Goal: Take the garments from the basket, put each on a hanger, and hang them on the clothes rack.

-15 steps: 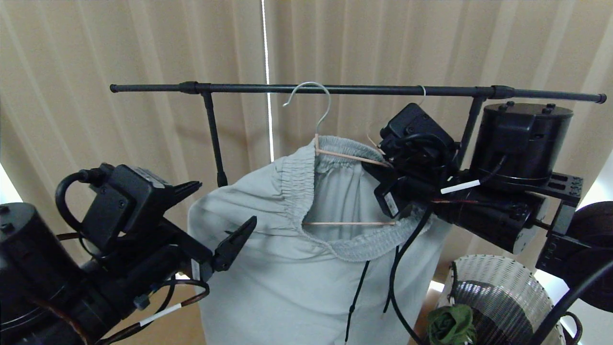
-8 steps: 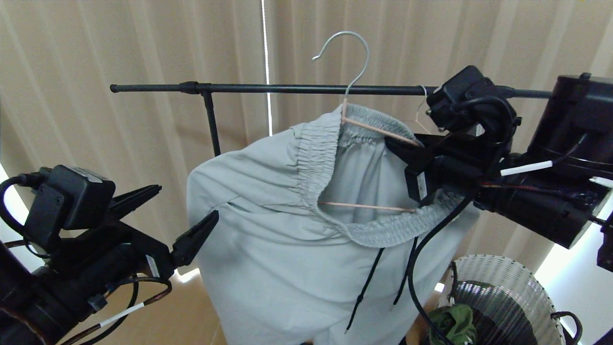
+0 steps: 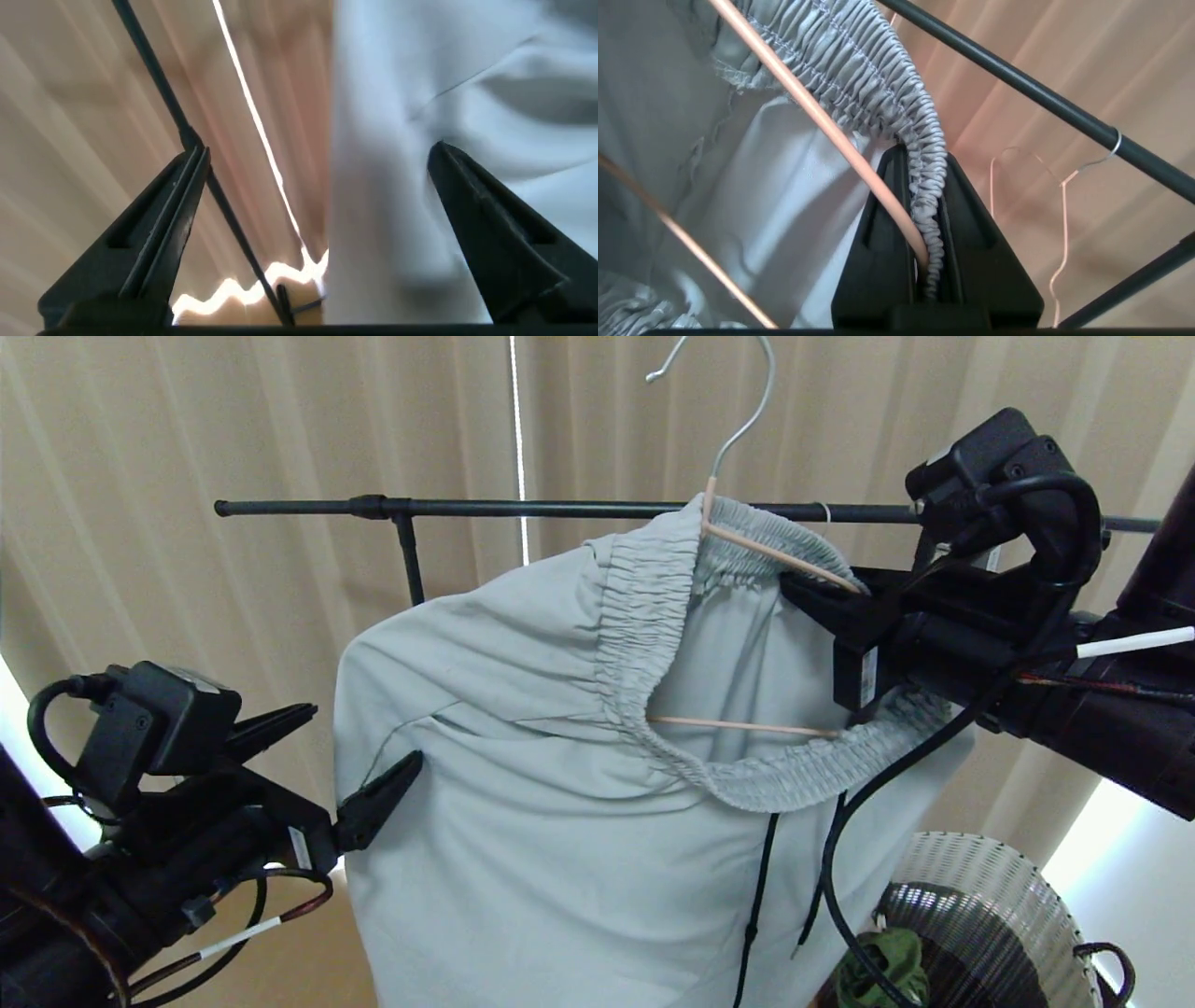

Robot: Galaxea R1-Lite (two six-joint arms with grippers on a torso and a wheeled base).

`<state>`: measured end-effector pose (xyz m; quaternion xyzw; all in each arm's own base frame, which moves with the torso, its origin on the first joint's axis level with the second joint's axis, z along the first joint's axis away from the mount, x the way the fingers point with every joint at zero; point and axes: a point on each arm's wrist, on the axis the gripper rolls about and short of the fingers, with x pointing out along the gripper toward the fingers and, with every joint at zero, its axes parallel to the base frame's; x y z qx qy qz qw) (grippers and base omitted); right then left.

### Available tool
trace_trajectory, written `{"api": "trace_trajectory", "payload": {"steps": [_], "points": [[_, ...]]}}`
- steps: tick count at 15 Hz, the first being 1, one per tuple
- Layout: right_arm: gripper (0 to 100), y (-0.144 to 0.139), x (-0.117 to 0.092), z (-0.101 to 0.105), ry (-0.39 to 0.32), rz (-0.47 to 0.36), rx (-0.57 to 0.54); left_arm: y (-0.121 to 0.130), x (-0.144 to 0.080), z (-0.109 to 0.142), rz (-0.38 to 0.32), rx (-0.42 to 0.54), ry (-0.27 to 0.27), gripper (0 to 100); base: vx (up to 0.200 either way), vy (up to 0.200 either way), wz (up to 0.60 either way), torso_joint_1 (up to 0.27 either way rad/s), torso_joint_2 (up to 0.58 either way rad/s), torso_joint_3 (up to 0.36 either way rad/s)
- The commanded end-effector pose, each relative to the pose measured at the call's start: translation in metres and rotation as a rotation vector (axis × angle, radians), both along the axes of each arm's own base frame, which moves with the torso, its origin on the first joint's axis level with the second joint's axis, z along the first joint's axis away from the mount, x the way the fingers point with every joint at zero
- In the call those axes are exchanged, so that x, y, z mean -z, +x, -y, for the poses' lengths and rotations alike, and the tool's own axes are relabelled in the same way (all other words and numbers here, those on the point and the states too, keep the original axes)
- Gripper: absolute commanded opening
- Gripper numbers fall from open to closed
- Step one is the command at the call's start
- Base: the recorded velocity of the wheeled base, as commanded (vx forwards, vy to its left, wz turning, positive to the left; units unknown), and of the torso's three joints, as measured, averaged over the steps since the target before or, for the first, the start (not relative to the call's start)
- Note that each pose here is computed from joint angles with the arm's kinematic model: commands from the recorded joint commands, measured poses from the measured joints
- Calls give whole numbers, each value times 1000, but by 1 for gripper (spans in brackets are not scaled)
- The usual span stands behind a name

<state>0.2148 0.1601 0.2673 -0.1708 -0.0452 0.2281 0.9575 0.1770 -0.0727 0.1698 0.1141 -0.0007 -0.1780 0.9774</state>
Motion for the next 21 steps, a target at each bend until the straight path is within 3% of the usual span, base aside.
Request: {"api": "trace_trajectory", "payload": {"steps": [1, 4, 5, 7, 9, 15, 16, 19, 21], "points": [[0, -1, 0, 0, 1, 2, 0, 5, 5, 1, -25, -8, 9, 0, 0, 0, 0, 0, 0, 0], [0, 0, 0, 0, 0, 1, 2, 9, 13, -10, -58, -68, 22, 0, 0, 0, 0, 0, 0, 0], [0, 0, -1, 0, 2, 3, 3, 13, 26, -29, -115, -164, 36, 0, 0, 0, 0, 0, 0, 0], [0, 0, -1, 1, 2, 3, 9, 15, 37, -45, -171, -231, 23, 0, 0, 0, 0, 0, 0, 0], [0, 3, 0, 3, 0, 1, 20, 15, 41, -57, -192, -243, -8, 0, 0, 0, 0, 0, 0, 0], [0, 4, 1, 3, -3, -3, 21, 8, 45, -56, -207, -237, -5, 0, 0, 0, 0, 0, 0, 0], [0, 4, 2, 2, -5, -4, 21, 8, 44, -56, -200, -233, -6, 100, 0, 0, 0, 0, 0, 0], [0, 5, 5, 2, -18, -21, 28, 4, 38, -52, -167, -192, -21, 100, 0, 0, 0, 0, 0, 0], [0, 4, 16, 6, -41, -50, 43, -6, 23, -52, -71, -178, -70, 100, 0, 0, 0, 0, 0, 0]]}}
